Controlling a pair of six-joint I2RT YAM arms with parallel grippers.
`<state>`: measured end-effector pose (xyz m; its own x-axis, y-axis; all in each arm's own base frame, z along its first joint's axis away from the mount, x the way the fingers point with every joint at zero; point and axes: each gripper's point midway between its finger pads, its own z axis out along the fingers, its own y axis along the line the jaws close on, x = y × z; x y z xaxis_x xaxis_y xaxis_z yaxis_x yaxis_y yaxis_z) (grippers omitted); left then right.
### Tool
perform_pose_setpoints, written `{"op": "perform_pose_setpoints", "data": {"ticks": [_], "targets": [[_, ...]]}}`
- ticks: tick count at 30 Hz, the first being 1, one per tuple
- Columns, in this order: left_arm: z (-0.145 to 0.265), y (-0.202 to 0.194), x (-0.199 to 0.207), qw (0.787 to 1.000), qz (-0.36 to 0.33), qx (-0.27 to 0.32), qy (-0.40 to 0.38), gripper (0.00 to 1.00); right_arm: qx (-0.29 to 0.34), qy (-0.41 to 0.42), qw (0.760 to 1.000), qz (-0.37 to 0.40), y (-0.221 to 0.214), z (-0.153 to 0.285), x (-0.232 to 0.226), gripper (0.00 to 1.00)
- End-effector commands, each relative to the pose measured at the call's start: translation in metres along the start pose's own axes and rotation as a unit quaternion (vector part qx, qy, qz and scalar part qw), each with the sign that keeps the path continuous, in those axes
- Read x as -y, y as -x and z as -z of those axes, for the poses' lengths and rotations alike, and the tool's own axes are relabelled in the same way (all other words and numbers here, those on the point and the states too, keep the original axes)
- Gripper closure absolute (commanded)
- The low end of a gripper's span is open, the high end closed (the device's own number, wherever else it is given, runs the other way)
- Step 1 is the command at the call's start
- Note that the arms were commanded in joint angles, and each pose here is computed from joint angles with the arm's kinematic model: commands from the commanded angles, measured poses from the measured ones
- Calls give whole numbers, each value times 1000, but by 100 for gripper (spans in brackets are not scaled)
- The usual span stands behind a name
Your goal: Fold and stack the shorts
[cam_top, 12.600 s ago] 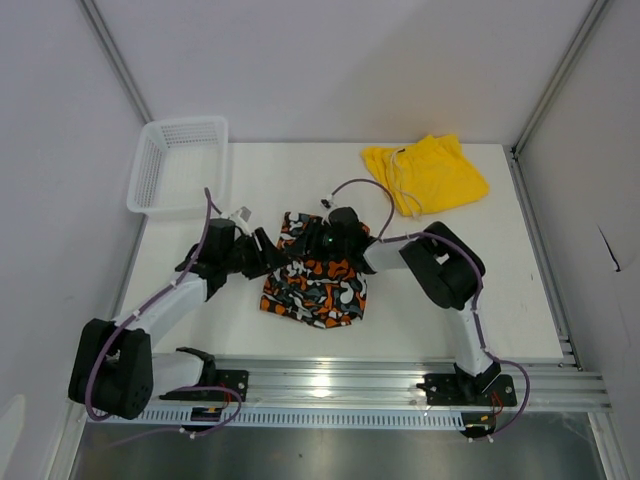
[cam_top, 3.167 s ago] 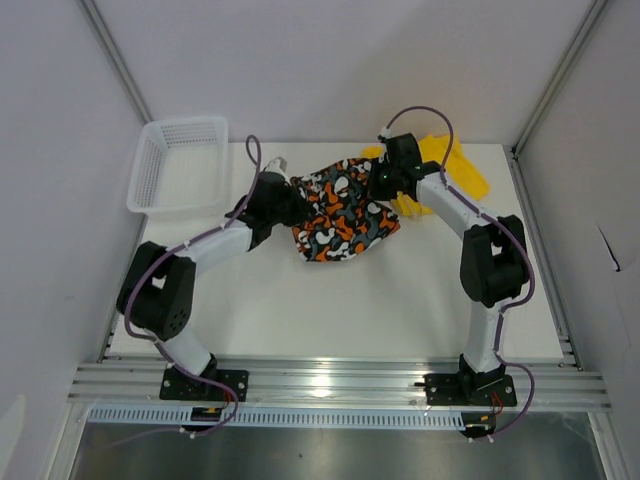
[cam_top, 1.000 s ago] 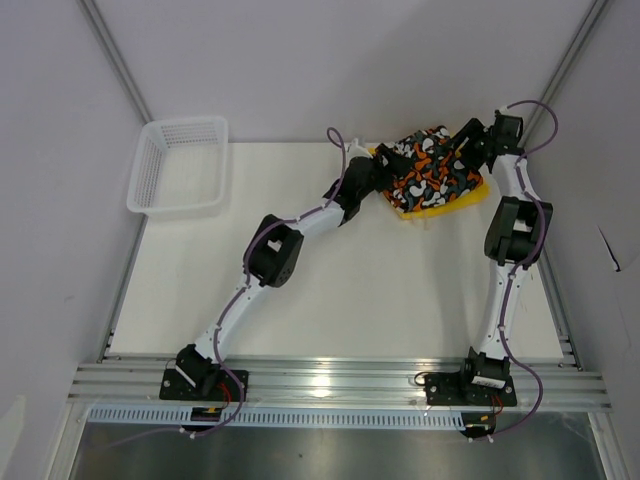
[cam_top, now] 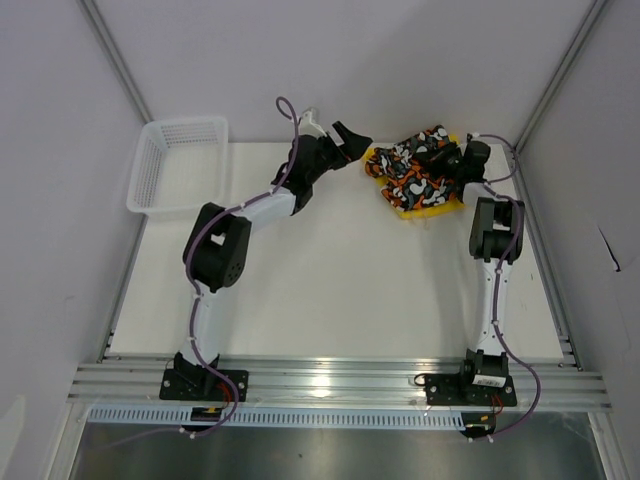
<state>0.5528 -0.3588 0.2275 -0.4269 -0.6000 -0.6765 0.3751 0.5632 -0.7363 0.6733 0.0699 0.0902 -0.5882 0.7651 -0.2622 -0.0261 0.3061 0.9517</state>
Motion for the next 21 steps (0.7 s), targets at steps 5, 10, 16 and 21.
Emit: {"op": "perform_pose_setpoints", "data": {"ticks": [5, 10, 16, 21], "targets": [[-19, -5, 7, 999, -4, -19, -33, 1, 64, -27, 995, -76, 18, -5, 29, 100], [-33, -19, 3, 998, 36, -41, -40, 1, 62, 24, 996, -51, 23, 0, -9, 98], [-47, -51, -7, 989, 108, -75, -60, 1, 32, 66, 997, -19, 15, 16, -73, 86], [-53, -70, -18, 982, 151, -90, -64, 1, -3, 79, 996, -29, -12, 24, -92, 78]]}}
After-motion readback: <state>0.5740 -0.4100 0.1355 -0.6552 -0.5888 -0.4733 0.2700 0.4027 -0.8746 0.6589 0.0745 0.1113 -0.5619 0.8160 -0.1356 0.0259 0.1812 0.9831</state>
